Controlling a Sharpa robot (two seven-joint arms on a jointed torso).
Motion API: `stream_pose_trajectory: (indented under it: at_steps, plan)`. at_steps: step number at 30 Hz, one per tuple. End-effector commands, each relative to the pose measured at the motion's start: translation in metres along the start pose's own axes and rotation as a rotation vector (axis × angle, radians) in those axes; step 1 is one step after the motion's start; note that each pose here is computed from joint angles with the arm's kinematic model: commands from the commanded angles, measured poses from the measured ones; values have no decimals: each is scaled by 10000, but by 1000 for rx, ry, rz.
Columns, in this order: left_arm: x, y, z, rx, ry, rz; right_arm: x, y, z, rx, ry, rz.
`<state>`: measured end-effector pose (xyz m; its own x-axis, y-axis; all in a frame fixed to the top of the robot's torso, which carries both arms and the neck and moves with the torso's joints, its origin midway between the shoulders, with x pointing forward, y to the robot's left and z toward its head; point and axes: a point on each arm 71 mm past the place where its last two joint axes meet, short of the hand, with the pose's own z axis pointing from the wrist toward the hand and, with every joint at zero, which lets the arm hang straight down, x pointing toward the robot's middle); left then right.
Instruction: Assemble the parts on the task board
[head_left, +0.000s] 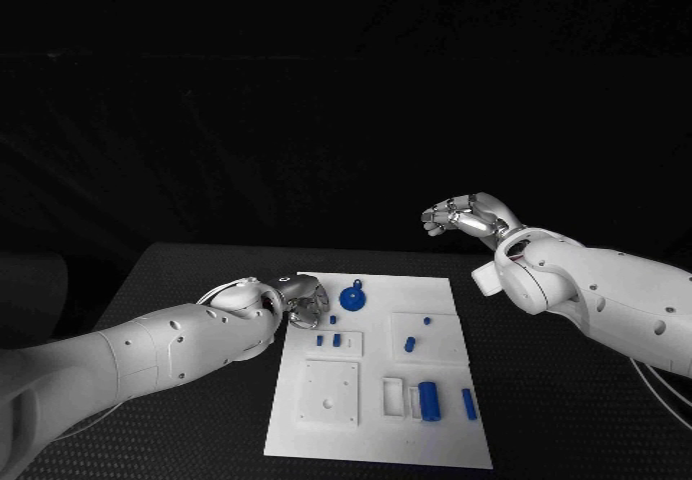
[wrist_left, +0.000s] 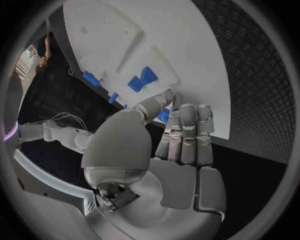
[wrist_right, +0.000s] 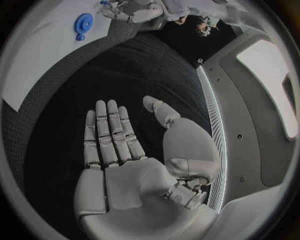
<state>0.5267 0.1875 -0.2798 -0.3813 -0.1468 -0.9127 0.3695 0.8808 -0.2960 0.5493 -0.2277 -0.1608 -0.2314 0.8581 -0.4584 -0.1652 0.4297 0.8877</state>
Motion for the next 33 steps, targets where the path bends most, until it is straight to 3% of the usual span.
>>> stream_pose_trajectory:
  at_steps: [1, 7, 11, 15, 21, 27, 33]
  plan:
    - [-86, 47, -33, -3, -73, -60, -1, -24, -8, 3, 33, -67]
    - [-262, 174, -109, -26, -148, -236, -15, -47, -26, -15, 74, -209]
    - [-458, 292, -157, -64, -198, -529, -28, -81, -45, -36, 116, -363]
    - [-553, 336, -224, -51, -218, -757, 15, -169, -88, -45, 160, -502]
    - [-745, 269, -317, 34, -268, -1026, 168, -360, -194, -70, 236, -756]
    - [-794, 144, -401, 113, -254, -1071, 309, -468, -275, -94, 268, -884]
    - [-783, 42, -440, 142, -242, -1090, 453, -555, -346, -110, 293, -954]
